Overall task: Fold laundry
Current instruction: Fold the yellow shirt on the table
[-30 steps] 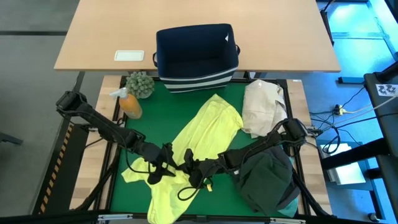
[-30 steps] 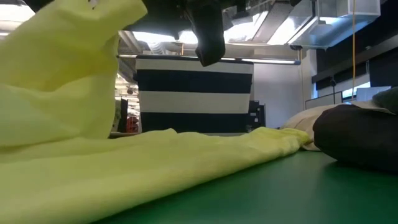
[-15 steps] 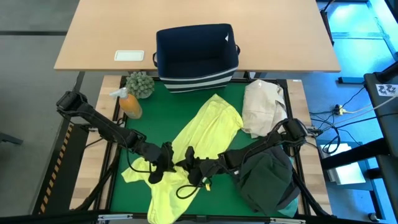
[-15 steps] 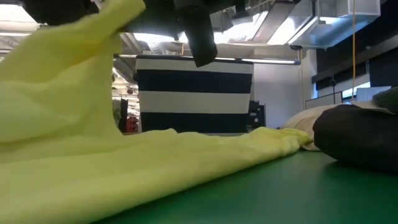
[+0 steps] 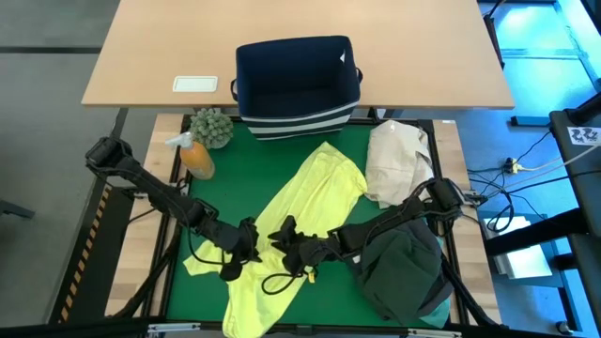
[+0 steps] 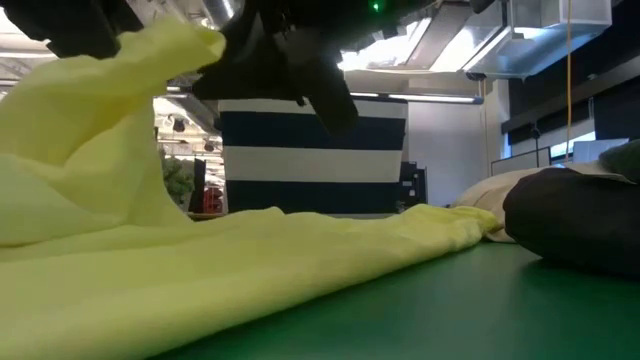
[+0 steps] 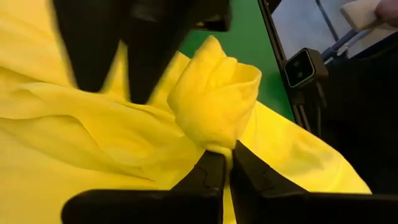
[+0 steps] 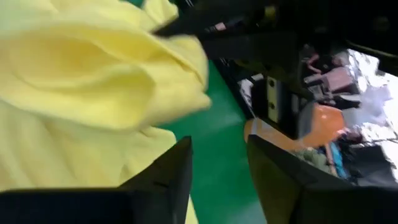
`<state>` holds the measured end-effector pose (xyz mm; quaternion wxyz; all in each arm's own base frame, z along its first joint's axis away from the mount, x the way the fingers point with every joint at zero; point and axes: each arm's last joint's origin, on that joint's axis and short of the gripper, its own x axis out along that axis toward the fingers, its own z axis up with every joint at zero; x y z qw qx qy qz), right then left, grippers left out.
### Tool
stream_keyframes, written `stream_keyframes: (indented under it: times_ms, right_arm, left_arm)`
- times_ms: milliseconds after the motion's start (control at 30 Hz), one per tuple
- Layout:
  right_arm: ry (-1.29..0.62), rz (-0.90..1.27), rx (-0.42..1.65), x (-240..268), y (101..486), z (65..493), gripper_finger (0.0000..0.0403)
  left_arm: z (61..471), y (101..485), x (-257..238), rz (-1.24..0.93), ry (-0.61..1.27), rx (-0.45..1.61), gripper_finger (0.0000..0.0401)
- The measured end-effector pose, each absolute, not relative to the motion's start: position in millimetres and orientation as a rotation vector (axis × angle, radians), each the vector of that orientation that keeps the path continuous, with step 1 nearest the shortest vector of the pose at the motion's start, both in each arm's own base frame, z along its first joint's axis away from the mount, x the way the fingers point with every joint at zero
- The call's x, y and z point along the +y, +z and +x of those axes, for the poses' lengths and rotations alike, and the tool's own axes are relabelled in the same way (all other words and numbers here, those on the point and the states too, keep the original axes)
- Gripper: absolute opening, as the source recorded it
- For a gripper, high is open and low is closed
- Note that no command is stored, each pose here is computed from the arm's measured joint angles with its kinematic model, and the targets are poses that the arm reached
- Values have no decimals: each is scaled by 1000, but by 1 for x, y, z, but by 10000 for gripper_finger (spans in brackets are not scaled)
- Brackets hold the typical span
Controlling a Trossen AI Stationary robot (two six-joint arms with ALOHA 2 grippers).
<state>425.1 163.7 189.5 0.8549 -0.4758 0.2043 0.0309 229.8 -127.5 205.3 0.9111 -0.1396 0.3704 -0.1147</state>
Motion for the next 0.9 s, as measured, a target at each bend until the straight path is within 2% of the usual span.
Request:
stream_keyframes:
  times_ms: [133, 267, 600, 900]
  right_arm:
    - [163, -950, 391, 167, 189, 425, 160]
    - [247, -927, 363, 170, 189, 425, 138]
    - [226, -883, 322, 171, 193, 427, 11]
    - [200, -880, 385, 169, 189, 425, 3]
  left_arm:
    - [228, 206, -130, -275, -229, 755, 2]
    - [227, 206, -131, -273, -223, 752, 1]
    - [228, 206, -131, -282, -216, 753, 0]
    - [222, 206, -134, -276, -215, 776, 0]
